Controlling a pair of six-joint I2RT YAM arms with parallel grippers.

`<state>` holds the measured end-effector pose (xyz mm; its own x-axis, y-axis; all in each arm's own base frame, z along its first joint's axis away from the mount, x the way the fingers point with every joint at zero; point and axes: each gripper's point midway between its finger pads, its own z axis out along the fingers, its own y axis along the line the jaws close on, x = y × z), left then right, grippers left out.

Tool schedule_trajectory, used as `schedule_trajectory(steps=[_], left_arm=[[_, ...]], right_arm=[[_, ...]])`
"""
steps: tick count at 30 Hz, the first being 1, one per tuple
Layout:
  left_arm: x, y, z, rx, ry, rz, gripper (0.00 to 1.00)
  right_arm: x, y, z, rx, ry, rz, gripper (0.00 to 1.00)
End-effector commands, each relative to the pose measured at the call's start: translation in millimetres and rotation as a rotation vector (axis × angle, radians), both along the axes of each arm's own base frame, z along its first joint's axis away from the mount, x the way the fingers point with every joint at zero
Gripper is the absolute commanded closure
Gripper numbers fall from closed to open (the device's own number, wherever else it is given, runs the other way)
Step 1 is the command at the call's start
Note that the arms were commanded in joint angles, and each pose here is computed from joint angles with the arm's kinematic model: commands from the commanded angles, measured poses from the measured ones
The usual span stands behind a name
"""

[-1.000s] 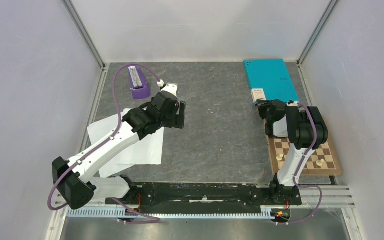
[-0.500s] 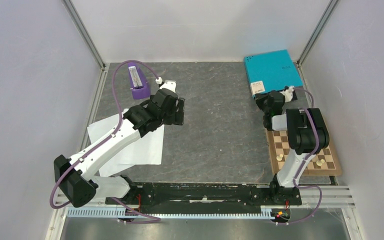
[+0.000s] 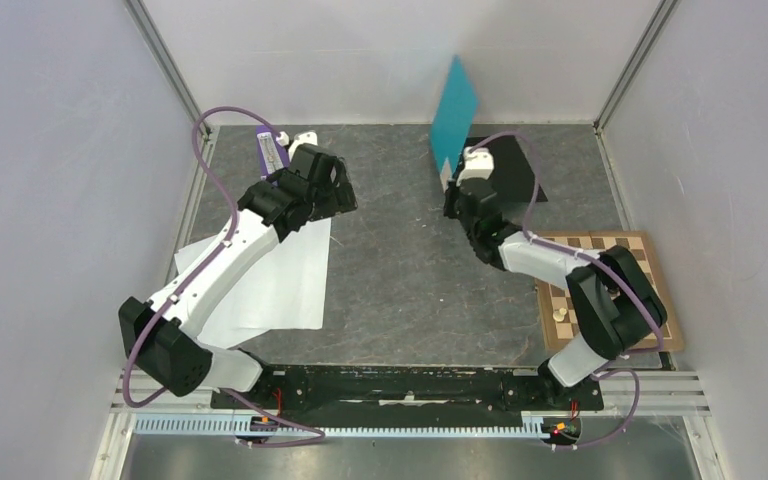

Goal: Put the files into the folder

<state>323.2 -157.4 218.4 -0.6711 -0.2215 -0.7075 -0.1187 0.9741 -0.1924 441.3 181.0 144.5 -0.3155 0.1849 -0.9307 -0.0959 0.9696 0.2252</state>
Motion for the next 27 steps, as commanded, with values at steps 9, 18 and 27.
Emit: schedule_trajectory(steps=[9,18,27], left_arm=[[47,-19,54,-0.239,-0.072,0.056,0.06],[32,-10,87,-0.41,-0.153,0.094,0.06],[28,-12,53,-0.412,-0.087,0.09,0.15]], right_arm=[[-128,44,-20,-0.433,-0.045,0.138,1.0],[-181,64,-49,-0.601,-0.054,0.191,1.0],[-197,76,-61,-0.655,-0.06,0.227,1.0]])
